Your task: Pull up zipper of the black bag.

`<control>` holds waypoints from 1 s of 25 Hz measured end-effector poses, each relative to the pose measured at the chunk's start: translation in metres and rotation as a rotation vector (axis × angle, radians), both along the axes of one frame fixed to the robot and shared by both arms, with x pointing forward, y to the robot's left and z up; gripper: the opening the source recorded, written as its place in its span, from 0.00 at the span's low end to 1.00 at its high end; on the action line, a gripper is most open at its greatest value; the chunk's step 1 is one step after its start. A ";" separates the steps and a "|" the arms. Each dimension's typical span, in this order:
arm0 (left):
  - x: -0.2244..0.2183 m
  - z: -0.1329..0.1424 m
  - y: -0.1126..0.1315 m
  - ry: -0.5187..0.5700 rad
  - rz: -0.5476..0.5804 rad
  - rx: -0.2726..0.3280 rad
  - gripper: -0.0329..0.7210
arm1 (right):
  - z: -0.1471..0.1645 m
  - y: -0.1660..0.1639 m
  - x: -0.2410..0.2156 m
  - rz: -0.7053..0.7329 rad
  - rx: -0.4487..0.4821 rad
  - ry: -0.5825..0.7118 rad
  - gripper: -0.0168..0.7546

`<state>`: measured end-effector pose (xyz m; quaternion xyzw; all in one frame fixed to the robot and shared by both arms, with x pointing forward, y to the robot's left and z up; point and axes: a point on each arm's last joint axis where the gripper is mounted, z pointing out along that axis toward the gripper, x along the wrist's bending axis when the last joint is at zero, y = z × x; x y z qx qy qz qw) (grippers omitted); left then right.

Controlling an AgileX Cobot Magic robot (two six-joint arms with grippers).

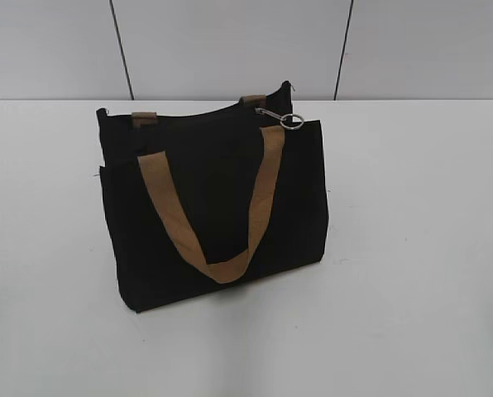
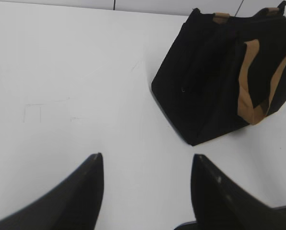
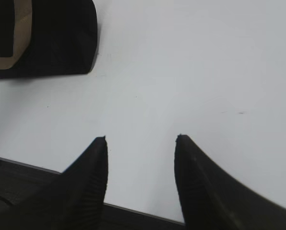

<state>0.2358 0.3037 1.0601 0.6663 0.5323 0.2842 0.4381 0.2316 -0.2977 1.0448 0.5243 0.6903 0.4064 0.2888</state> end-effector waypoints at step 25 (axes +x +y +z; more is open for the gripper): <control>0.000 0.000 0.000 -0.001 0.092 0.000 0.59 | 0.000 -0.001 0.000 -0.009 -0.013 -0.004 0.49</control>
